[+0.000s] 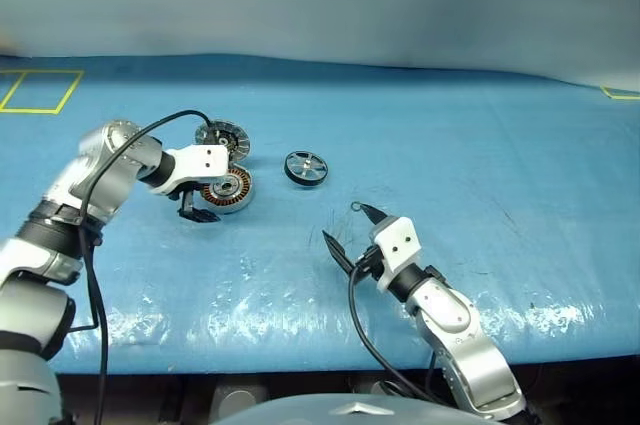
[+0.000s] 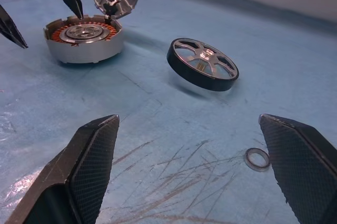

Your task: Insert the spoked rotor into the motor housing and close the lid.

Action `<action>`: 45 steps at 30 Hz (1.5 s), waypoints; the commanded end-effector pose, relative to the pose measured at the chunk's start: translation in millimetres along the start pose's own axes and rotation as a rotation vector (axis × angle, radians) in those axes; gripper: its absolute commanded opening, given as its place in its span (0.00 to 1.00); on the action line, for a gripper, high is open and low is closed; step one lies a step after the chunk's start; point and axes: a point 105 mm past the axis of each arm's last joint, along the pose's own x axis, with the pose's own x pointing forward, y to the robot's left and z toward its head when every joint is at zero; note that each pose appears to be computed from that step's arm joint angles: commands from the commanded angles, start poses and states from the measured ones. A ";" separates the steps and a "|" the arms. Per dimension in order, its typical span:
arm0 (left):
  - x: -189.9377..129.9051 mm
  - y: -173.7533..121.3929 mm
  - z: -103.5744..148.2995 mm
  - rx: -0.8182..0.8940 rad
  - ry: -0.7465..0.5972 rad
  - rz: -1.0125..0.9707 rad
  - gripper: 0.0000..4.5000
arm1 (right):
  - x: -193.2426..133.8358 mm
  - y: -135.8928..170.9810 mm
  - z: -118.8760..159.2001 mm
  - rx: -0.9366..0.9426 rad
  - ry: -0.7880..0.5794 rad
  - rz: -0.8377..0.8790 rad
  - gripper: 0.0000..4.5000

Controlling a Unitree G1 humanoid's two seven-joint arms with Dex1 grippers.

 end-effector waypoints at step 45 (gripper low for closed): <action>12.8 7.8 17.9 0.048 0.223 -0.223 1.00 | 3.8 10.9 1.5 -0.005 0.056 0.120 0.99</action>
